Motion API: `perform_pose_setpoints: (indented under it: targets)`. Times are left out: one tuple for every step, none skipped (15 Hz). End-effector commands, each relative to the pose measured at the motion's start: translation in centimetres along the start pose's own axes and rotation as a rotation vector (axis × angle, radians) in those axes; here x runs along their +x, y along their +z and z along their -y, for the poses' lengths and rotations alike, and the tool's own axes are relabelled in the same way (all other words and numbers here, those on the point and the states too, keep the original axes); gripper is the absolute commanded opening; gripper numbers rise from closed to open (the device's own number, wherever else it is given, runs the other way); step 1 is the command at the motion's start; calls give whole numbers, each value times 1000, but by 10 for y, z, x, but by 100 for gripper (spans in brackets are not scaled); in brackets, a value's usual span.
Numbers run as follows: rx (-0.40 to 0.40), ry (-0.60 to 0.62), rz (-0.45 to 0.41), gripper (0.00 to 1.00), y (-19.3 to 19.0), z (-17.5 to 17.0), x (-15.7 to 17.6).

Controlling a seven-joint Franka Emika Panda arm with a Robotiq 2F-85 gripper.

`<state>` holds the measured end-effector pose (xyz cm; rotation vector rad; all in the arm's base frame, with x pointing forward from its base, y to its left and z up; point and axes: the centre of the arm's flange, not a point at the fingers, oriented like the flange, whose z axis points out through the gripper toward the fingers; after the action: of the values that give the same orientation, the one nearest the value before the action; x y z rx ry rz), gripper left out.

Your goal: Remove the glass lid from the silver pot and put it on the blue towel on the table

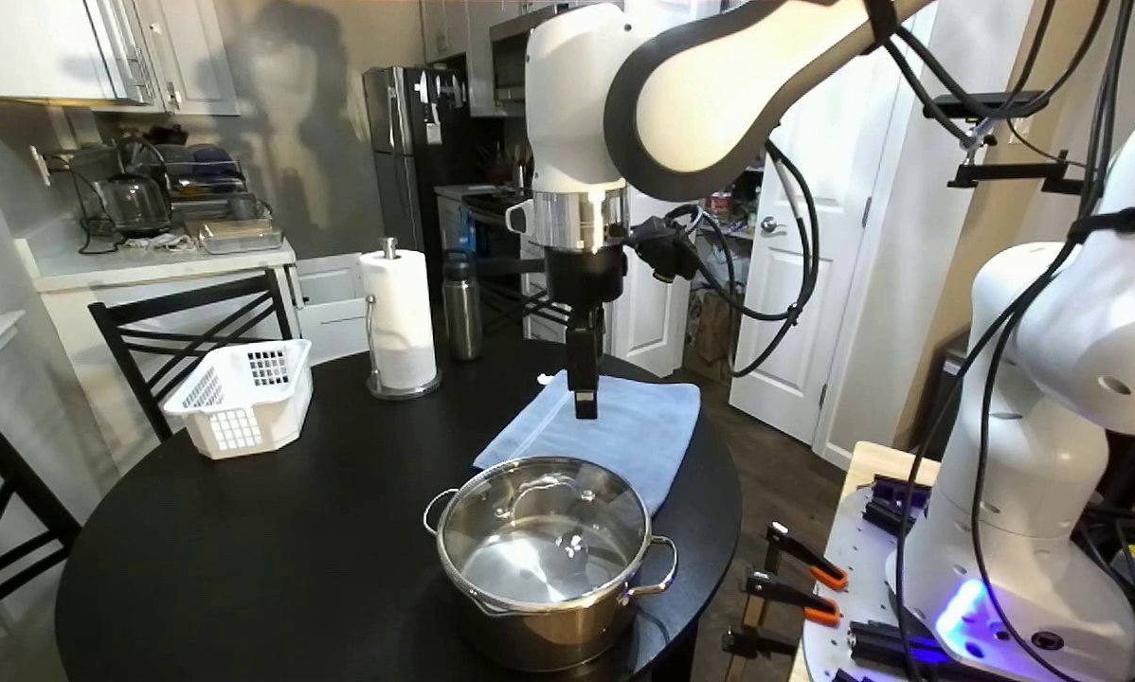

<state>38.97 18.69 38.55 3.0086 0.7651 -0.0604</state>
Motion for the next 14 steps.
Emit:
perform_pose_setpoints:
  targets:
    - [0, 0, 0, 100, 0, 0, 0]
    - [-17, -18, 3, 100, 4, -2, 3]
    - [-30, -62, 3, 100, 9, -4, 9]
    - [-30, -123, -28, 100, 13, -7, 14]
    - [-59, -161, -58, 100, 19, -10, 20]
    - [-79, -205, -85, 100, 24, -14, 26]
    - [-82, -262, -98, 100, 30, -17, 32]
    - [-90, -308, -108, 100, 37, -18, 38]
    - [-93, -356, -122, 100, 44, -19, 43]
    - [-70, -408, -138, 100, 51, -20, 48]
    - [-52, -443, -142, 100, 58, -21, 52]
    - [-18, -487, -147, 100, 66, -21, 55]
    - [1, -516, -139, 100, 72, -21, 57]
    - [28, -549, -134, 100, 77, -20, 59]
